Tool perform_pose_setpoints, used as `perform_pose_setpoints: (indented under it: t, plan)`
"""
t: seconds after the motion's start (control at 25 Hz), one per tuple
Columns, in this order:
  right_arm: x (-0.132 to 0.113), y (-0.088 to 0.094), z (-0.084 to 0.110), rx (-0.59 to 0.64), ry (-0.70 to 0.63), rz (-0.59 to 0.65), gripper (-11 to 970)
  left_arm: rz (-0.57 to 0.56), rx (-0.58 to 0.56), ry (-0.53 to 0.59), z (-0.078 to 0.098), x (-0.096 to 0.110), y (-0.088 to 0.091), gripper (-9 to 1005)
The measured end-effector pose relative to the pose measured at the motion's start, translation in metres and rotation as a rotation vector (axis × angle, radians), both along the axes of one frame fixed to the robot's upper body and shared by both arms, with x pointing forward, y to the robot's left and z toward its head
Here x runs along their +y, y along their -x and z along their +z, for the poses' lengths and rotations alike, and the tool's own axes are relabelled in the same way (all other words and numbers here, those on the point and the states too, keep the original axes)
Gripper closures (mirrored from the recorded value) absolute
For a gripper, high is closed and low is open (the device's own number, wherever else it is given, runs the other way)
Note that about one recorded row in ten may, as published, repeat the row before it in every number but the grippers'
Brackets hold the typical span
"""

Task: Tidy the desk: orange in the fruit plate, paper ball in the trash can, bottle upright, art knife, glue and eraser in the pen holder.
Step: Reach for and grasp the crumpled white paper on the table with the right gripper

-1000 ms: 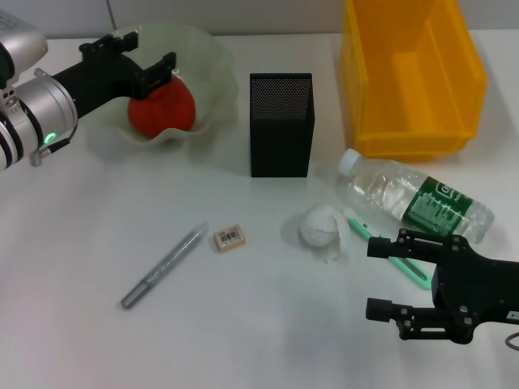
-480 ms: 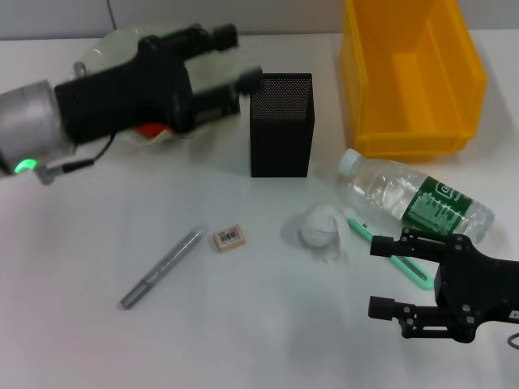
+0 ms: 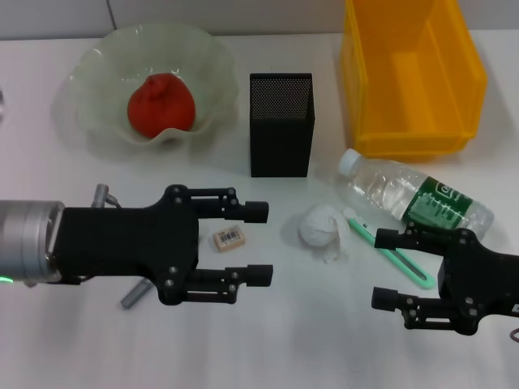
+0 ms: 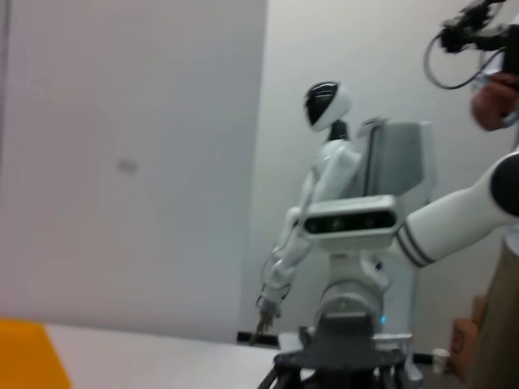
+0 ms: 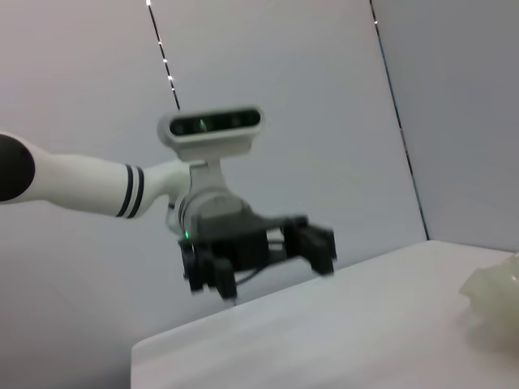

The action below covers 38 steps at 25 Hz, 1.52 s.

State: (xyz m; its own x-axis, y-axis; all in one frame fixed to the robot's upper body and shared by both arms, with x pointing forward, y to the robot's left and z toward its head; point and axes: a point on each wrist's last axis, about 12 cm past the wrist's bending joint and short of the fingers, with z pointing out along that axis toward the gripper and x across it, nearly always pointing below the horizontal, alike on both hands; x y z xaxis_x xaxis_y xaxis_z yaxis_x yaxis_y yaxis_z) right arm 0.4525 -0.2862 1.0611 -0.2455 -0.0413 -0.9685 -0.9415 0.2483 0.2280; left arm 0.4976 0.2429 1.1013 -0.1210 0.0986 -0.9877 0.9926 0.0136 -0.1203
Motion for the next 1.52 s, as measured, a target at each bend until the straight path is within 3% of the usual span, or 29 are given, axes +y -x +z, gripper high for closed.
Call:
perform_pose_setpoints:
  t: [0.36,0.52,0.76,0.8,0.84,0.92,1.0,1.08,1.2,1.36,1.52]
  plan:
    - [0.0,-0.002,0.001,0.002,-0.001,-0.005,171,0.033,0.01,-0.008,-0.005,0.0,-0.001,314]
    - [-0.007,-0.009,0.01,0.058,0.005,-0.032,172,0.046,0.014,-0.014,-0.007,0.0,-0.002,315]
    - [-0.026,-0.033,0.063,0.161,0.112,-0.068,171,0.06,0.022,-0.027,-0.01,0.0,-0.002,316]
    - [-0.03,-0.04,0.084,0.202,0.166,-0.092,171,0.065,0.035,-0.028,-0.013,0.0,-0.001,316]
    - [-0.03,-0.04,0.084,0.202,0.166,-0.092,171,0.065,0.035,-0.028,-0.013,0.0,-0.001,317]
    - [-0.031,-0.05,0.102,0.258,0.227,-0.117,171,0.065,0.034,-0.026,-0.016,0.0,0.001,317]
    - [-0.026,-0.07,0.127,0.353,0.33,-0.121,171,0.064,0.027,-0.026,-0.017,0.0,0.002,318]
    - [-0.024,-0.076,0.132,0.382,0.362,-0.118,171,0.065,0.027,-0.025,-0.018,0.0,0.002,318]
    - [-0.006,-0.103,0.156,0.486,0.536,-0.103,172,0.066,0.03,-0.025,-0.019,0.0,0.003,319]
    - [0.013,-0.12,0.17,0.503,0.641,-0.085,172,0.068,0.03,-0.026,-0.019,0.0,0.003,320]
    - [0.036,-0.139,0.161,0.52,0.719,-0.079,172,0.076,0.033,-0.029,-0.02,0.0,0.002,321]
